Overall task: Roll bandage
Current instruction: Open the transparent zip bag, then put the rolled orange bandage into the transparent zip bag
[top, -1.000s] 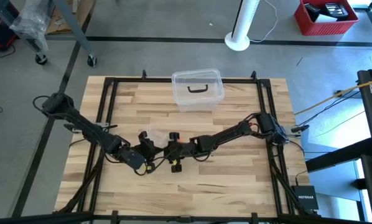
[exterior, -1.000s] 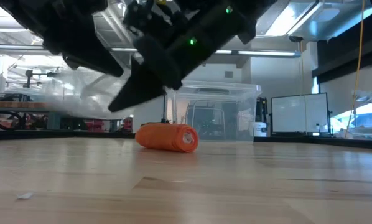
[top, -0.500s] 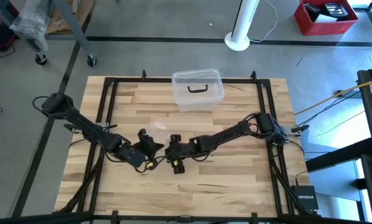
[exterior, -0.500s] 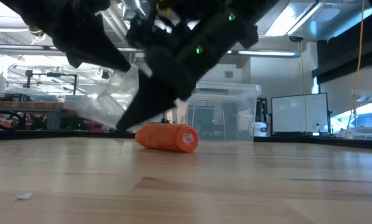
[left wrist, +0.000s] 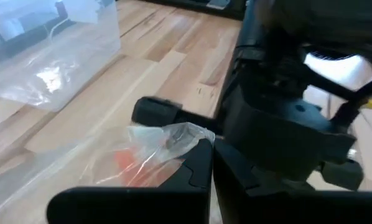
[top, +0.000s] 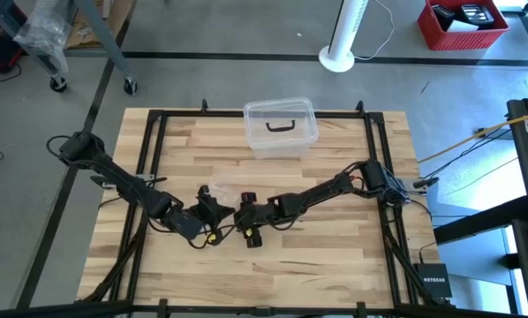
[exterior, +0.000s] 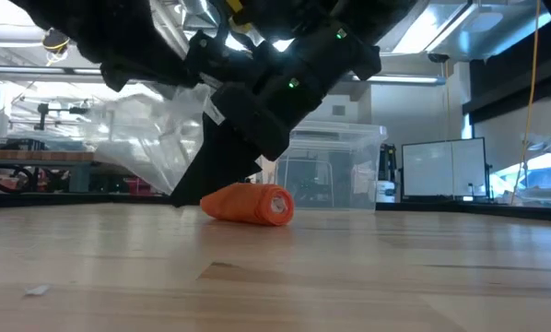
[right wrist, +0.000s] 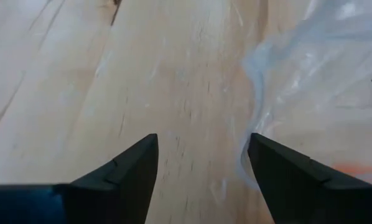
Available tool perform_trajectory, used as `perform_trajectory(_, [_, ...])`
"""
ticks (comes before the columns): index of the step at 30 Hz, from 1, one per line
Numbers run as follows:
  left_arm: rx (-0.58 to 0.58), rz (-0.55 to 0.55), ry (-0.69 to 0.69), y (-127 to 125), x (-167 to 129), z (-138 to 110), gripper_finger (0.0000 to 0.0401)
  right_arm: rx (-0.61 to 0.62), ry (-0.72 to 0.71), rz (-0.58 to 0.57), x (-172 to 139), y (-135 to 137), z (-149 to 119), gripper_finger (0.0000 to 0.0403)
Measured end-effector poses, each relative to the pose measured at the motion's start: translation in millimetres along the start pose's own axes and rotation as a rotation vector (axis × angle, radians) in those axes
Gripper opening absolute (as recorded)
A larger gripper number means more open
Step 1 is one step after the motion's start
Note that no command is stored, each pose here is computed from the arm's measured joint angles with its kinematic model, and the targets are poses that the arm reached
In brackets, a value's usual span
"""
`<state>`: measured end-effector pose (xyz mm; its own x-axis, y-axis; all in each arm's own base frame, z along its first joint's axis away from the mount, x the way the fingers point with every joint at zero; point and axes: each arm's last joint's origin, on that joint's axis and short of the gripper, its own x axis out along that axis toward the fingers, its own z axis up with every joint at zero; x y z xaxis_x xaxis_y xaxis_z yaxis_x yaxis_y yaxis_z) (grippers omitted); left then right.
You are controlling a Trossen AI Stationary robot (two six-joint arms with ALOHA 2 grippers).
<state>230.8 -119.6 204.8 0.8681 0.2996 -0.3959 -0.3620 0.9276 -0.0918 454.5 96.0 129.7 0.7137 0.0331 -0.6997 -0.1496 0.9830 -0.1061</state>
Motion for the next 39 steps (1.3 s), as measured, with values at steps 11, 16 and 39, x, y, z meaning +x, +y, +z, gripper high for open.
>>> perform_trajectory(11, [-0.024, 0.053, 0.066, 5, 1, -10, 0.0001, 0.006, -0.038, -0.001, -16, -2, 32, 0.0250])
perform_trajectory(16, [-0.024, 0.052, 0.065, 5, 1, -10, 0.0001, -0.022, -0.051, -0.020, -22, -1, 46, 0.0250])
perform_trajectory(39, [-0.020, 0.064, 0.083, 7, 1, -12, 0.0001, -0.148, 0.182, -0.254, -102, 29, 26, 0.0250])
